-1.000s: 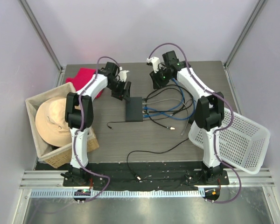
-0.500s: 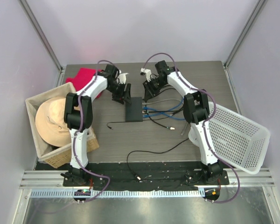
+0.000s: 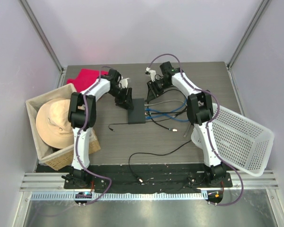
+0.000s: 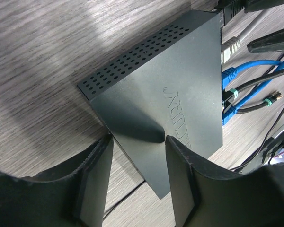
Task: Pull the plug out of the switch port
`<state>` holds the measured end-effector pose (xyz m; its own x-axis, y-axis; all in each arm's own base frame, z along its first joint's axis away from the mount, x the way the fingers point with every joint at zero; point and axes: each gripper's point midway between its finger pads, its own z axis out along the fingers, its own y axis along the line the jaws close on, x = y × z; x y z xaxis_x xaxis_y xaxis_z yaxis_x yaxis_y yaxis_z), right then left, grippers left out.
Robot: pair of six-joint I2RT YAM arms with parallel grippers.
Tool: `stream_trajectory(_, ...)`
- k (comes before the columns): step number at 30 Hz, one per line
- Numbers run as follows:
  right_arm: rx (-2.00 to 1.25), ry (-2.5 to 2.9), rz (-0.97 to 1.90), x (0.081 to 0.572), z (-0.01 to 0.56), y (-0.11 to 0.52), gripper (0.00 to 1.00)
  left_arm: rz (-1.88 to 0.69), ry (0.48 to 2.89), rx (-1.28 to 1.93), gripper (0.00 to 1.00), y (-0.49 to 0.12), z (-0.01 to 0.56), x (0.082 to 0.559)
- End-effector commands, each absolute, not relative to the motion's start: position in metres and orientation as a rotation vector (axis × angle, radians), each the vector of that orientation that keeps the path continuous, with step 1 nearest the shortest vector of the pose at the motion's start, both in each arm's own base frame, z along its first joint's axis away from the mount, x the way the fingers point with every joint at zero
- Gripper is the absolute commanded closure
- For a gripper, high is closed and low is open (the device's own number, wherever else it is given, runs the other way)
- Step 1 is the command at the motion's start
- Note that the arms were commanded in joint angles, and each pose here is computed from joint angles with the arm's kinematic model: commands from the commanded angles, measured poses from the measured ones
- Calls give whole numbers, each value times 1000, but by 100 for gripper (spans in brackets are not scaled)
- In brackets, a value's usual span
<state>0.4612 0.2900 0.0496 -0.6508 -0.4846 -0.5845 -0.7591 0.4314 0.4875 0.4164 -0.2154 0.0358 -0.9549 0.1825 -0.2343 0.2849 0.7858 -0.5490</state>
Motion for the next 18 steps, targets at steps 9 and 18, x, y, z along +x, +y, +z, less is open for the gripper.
stream_trajectory(9,-964,2249,1108,487,67,302,59,-806,2901,378,67,-206,-3,406)
stream_trajectory(18,-995,2288,1103,483,36,299,57,-778,2908,399,70,-206,-5,405)
